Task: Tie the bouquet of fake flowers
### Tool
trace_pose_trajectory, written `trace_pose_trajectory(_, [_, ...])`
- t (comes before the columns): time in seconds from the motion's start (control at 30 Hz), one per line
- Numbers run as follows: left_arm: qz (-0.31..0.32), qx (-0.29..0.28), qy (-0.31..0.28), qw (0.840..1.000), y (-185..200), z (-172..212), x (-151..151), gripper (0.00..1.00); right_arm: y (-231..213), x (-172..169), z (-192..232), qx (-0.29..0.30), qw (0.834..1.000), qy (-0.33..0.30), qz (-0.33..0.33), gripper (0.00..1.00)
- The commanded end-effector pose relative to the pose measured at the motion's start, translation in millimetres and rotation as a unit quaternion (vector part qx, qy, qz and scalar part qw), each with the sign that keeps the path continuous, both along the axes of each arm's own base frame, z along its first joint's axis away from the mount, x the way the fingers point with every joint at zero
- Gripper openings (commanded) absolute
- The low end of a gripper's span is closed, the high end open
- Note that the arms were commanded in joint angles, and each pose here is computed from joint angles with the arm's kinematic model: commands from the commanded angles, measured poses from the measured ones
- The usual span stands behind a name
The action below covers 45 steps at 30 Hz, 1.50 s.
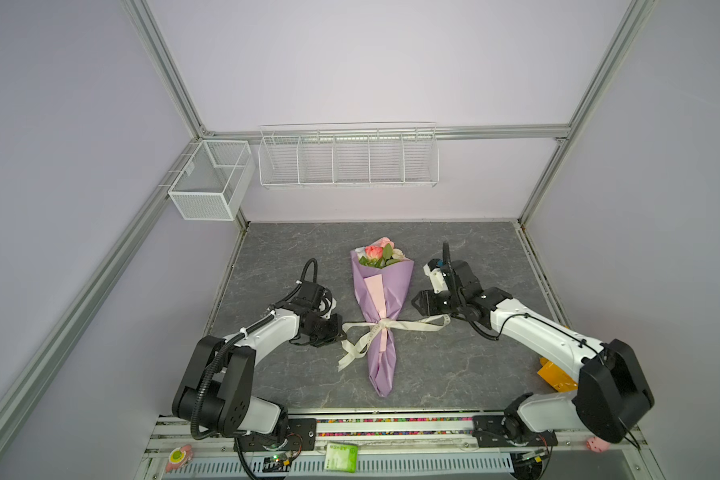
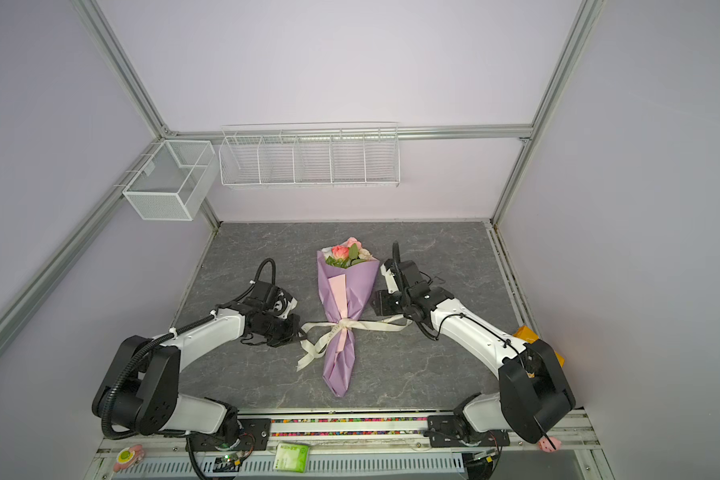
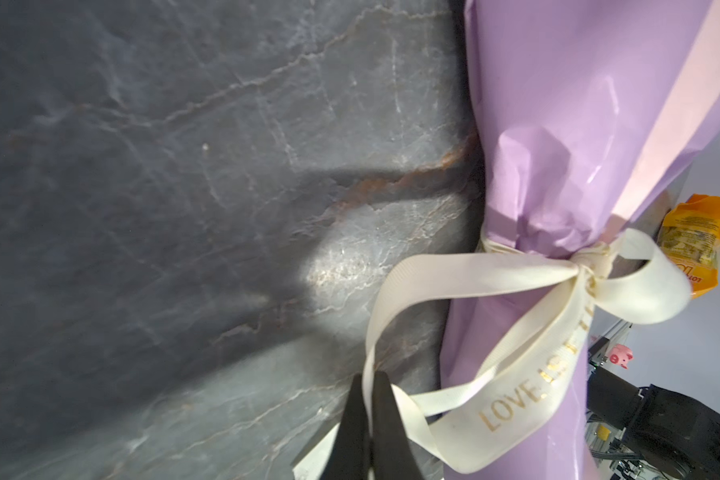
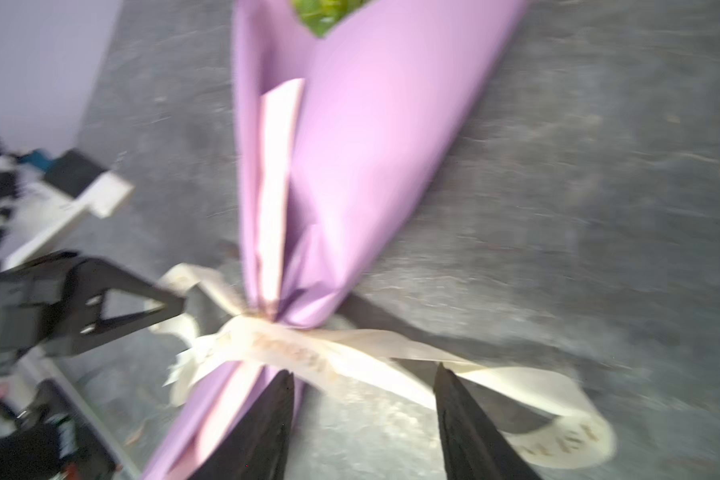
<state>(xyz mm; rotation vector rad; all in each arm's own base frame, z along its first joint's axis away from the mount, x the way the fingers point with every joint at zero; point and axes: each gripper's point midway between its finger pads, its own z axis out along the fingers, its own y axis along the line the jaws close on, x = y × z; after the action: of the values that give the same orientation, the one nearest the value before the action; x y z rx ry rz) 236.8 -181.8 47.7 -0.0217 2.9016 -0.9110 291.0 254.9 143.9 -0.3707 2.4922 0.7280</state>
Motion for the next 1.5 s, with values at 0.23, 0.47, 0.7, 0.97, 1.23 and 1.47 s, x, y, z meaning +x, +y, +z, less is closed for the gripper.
trace_pose_trajectory(0.23, [-0.008, -0.012, -0.022, 1.000, -4.0, 14.1, 6.9, 0.00, 54.6, -30.7, -29.6, -0.089, 0.991, 0.042, 0.093, 0.65])
trace_pose_trajectory(0.47, [-0.007, -0.013, -0.018, 1.000, -4.5, 11.3, 7.1, 0.00, 67.8, -35.1, -46.2, -0.130, 0.982, 0.047, 0.127, 0.60])
trace_pose_trajectory(0.7, [-0.007, -0.013, -0.018, 1.000, -4.5, 10.0, 7.7, 0.00, 79.0, -32.6, -54.6, -0.147, 0.978, 0.049, 0.143, 0.36])
trace_pose_trajectory(0.97, [-0.007, -0.011, -0.017, 1.000, -4.1, 8.2, 7.8, 0.00, 84.1, -33.0, -35.1, -0.130, 0.979, 0.021, 0.154, 0.07])
trace_pose_trajectory(1.23, [-0.005, -0.006, -0.014, 1.000, -3.5, 5.4, 9.4, 0.00, 111.0, -54.3, 32.4, 0.001, 0.978, -0.021, 0.209, 0.07])
trace_pose_trajectory(1.47, [-0.004, -0.004, -0.012, 1.000, -3.0, 3.6, 9.7, 0.00, 118.5, -77.3, 60.4, 0.054, 0.962, -0.024, 0.268, 0.07])
